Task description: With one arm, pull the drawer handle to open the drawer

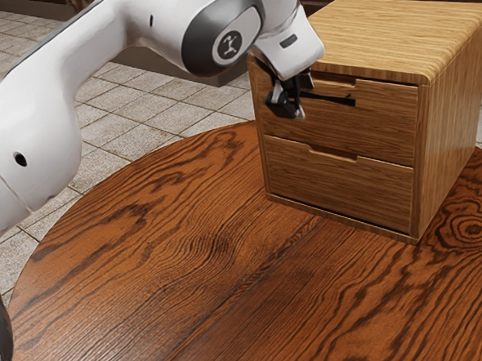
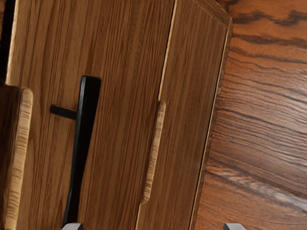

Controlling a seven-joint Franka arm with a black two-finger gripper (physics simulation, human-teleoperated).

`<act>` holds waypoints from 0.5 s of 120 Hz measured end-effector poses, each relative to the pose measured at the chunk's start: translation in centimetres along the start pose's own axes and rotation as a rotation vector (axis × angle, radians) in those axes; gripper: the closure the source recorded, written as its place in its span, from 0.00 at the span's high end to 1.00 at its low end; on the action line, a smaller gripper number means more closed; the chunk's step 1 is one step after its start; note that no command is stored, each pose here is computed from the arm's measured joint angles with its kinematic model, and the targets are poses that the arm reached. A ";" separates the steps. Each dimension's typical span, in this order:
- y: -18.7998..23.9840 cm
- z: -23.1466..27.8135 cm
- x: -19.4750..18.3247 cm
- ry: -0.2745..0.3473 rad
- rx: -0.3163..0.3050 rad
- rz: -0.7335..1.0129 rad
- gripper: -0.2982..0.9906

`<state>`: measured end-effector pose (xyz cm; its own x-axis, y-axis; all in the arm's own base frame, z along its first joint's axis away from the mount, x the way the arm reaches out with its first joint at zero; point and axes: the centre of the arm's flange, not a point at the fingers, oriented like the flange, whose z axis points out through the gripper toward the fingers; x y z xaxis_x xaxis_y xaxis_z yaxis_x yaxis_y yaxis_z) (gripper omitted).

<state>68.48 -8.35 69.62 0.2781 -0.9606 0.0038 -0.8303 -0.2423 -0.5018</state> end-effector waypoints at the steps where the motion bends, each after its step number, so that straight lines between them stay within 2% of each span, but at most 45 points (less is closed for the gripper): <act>1: -0.1 0.1 0.0 0.000 0.001 0.000 0.50; 38: -1.8 1.2 -0.5 0.014 0.038 -0.009 0.52; 60: -2.7 2.0 -2.3 0.007 0.050 -0.025 0.52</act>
<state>71.03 -5.21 69.28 0.2949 -0.9552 0.0231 -0.7977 -0.2595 -0.5443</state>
